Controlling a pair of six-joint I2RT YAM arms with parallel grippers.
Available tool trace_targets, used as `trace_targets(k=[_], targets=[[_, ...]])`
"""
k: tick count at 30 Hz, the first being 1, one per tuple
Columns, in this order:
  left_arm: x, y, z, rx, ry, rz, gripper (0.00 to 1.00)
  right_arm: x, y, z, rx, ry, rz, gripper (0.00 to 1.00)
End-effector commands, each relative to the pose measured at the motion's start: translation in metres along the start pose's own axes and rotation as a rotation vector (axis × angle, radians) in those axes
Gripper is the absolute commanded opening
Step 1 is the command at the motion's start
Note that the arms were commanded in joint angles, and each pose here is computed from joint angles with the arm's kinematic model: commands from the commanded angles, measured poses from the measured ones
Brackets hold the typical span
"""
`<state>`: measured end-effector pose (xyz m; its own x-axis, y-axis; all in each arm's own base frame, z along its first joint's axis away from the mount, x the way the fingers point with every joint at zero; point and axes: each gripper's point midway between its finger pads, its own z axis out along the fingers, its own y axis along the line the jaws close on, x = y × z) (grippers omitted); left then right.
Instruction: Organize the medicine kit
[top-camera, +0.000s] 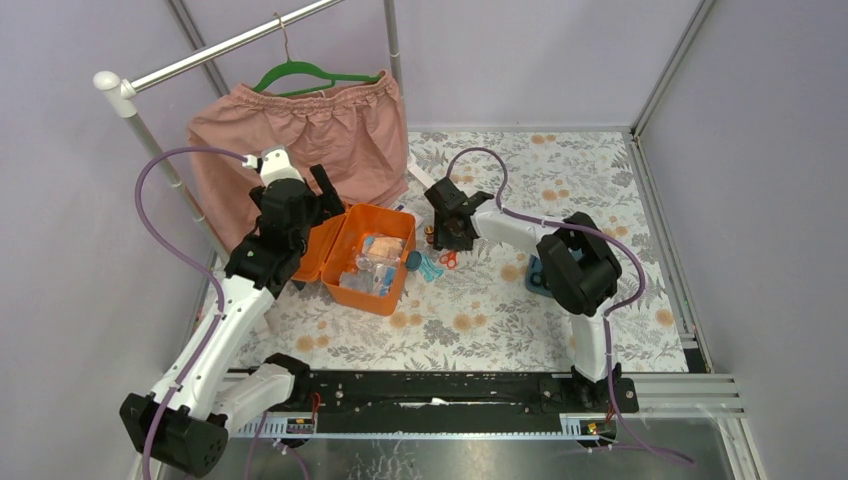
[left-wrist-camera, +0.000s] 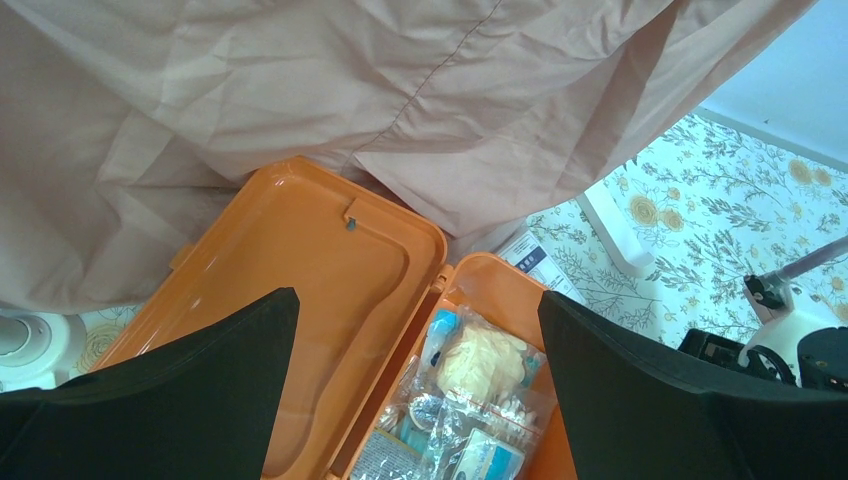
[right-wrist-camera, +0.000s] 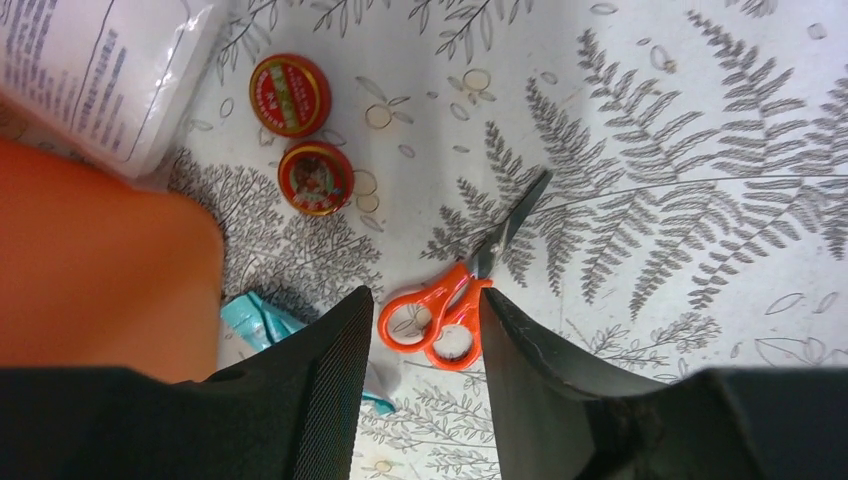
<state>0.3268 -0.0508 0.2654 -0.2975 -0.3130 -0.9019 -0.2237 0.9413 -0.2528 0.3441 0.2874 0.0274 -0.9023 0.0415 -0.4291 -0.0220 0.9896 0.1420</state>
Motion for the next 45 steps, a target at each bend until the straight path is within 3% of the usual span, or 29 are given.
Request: trace_targets(k=[1, 20, 32, 45], targets=[[-0.006, -0.001, -0.001, -0.001, -0.038, -0.006, 0.99, -0.016, -0.009, -0.001, 0.103, -0.050, -0.033, 0.52], [-0.007, 0.000, -0.002, -0.004, -0.042, -0.006, 0.99, -0.001, -0.024, 0.013, 0.176, 0.009, -0.087, 0.57], [-0.007, -0.001, -0.002, 0.000, -0.040, -0.007, 0.99, 0.043, -0.061, -0.004, 0.107, 0.123, -0.068, 0.50], [-0.006, 0.000, -0.001, 0.000, -0.037, -0.005, 0.99, 0.030, -0.055, 0.004, 0.052, 0.141, -0.201, 0.51]])
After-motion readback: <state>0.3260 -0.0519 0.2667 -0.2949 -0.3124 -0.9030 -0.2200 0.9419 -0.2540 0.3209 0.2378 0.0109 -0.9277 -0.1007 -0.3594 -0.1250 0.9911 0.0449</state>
